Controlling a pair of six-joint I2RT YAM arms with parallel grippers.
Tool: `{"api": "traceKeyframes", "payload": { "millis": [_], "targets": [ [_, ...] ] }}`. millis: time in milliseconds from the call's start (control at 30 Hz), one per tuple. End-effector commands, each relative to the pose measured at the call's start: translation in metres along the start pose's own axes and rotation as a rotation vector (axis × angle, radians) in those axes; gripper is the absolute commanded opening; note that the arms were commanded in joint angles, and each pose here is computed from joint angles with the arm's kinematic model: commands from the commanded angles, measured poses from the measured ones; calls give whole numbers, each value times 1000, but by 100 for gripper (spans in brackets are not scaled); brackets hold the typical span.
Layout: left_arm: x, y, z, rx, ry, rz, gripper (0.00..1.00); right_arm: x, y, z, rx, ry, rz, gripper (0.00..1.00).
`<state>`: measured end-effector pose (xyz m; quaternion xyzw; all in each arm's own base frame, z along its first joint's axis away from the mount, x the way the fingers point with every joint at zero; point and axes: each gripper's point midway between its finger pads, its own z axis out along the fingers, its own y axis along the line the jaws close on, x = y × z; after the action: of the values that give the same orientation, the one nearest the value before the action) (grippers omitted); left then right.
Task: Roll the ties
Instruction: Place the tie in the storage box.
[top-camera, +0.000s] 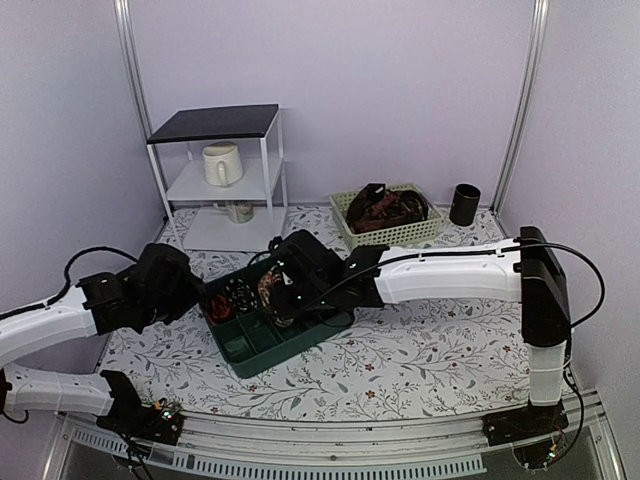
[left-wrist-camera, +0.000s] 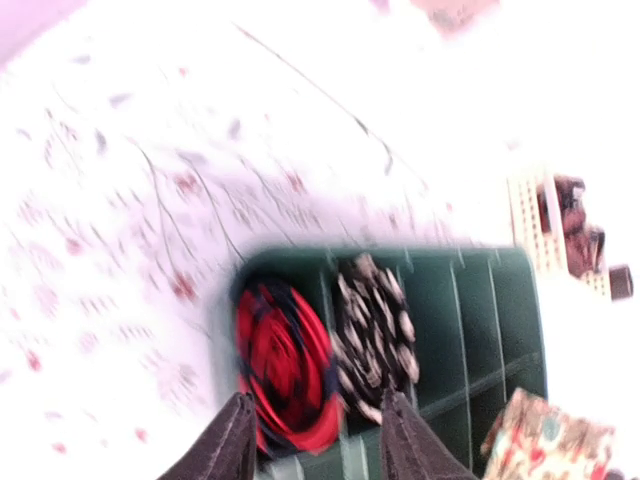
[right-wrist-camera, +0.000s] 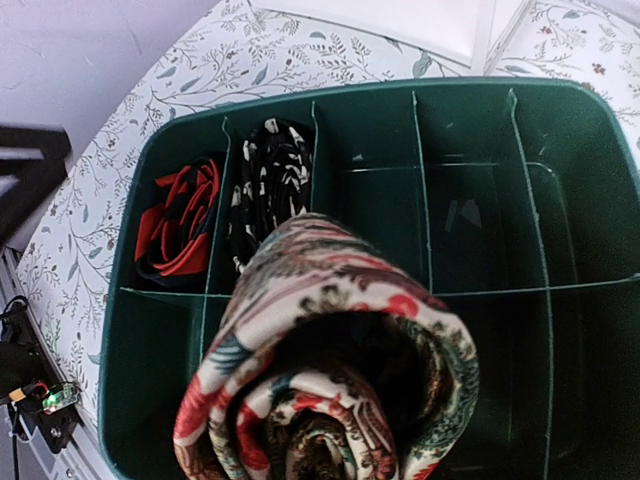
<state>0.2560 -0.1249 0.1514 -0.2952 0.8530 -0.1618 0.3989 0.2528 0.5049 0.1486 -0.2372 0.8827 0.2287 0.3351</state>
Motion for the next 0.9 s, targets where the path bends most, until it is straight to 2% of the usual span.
{"api": "traceKeyframes", "payload": {
  "millis": [0, 133, 267, 533, 867],
  "targets": [
    [-36, 15, 5, 48, -102, 49, 45, 5, 2, 24, 3, 5, 14, 18],
    [-48, 28, 12, 83, -123, 40, 46, 16, -2, 33, 14, 31, 26, 19],
    [-46, 40, 23, 90, -91, 32, 46, 30, -16, 42, 81, 67, 19, 18],
    [-28, 32, 41, 217, -11, 17, 45, 48, -39, 40, 200, 142, -9, 19],
    [-14, 43, 57, 193, 50, 22, 43, 53, -39, 49, 207, 195, -143, 19]
  ]
}}
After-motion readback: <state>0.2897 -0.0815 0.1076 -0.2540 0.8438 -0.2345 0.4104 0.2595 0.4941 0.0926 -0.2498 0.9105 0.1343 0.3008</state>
